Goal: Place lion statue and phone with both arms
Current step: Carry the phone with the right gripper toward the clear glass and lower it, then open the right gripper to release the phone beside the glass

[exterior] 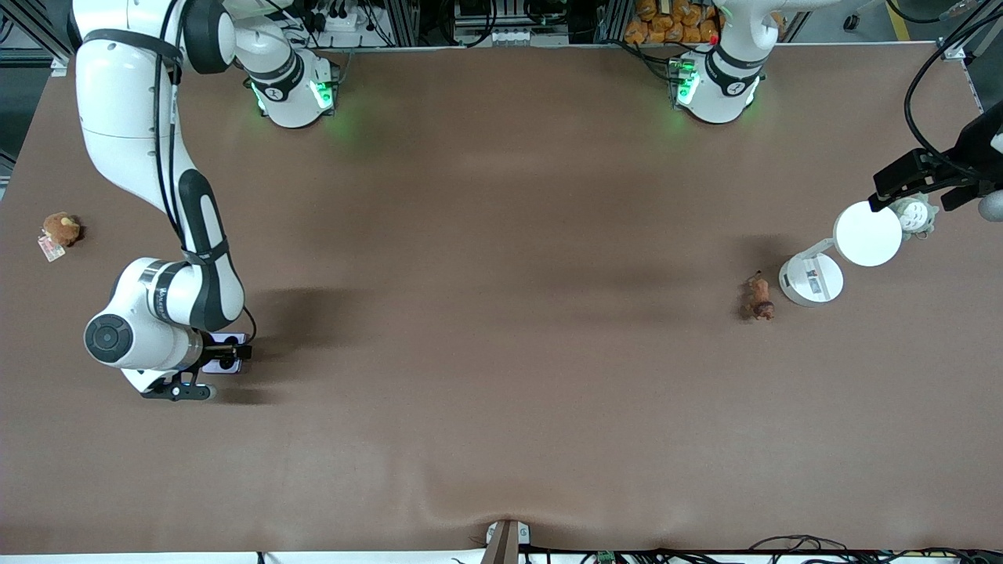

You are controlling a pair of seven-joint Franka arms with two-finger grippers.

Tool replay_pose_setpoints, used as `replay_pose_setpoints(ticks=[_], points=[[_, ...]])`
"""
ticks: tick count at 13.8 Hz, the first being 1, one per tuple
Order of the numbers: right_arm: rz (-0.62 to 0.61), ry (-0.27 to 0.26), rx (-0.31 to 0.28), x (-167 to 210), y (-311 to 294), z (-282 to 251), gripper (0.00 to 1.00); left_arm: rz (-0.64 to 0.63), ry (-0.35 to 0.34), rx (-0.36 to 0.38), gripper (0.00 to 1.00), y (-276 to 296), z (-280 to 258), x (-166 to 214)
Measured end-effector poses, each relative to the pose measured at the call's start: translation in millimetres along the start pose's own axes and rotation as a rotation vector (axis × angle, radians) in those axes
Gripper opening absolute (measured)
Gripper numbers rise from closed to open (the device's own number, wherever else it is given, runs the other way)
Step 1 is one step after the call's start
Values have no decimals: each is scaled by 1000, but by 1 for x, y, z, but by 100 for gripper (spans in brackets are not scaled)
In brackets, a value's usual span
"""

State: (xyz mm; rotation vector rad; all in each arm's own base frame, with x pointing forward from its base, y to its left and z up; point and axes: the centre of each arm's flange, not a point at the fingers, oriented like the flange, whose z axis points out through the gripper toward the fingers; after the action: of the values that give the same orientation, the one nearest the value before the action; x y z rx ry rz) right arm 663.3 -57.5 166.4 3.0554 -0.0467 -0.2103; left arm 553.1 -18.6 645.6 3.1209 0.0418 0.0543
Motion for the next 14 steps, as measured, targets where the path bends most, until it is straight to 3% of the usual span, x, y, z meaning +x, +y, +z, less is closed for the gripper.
replay_pose_setpoints(ticks=[2,4,9,12,14], points=[[-2,21,-1,5,-1,-8,100,0,0,0,100,0,0,0],[-4,82,2,16,0,-42,100,0,0,0,100,0,0,0],[31,147,92,-6,29,-199,100,0,-2,0,100,0,1,0],[18,133,175,-51,40,-285,100,0,-10,0,100,0,5,2],[-39,101,179,-84,33,-331,100,0,-14,1,100,0,8,4]])
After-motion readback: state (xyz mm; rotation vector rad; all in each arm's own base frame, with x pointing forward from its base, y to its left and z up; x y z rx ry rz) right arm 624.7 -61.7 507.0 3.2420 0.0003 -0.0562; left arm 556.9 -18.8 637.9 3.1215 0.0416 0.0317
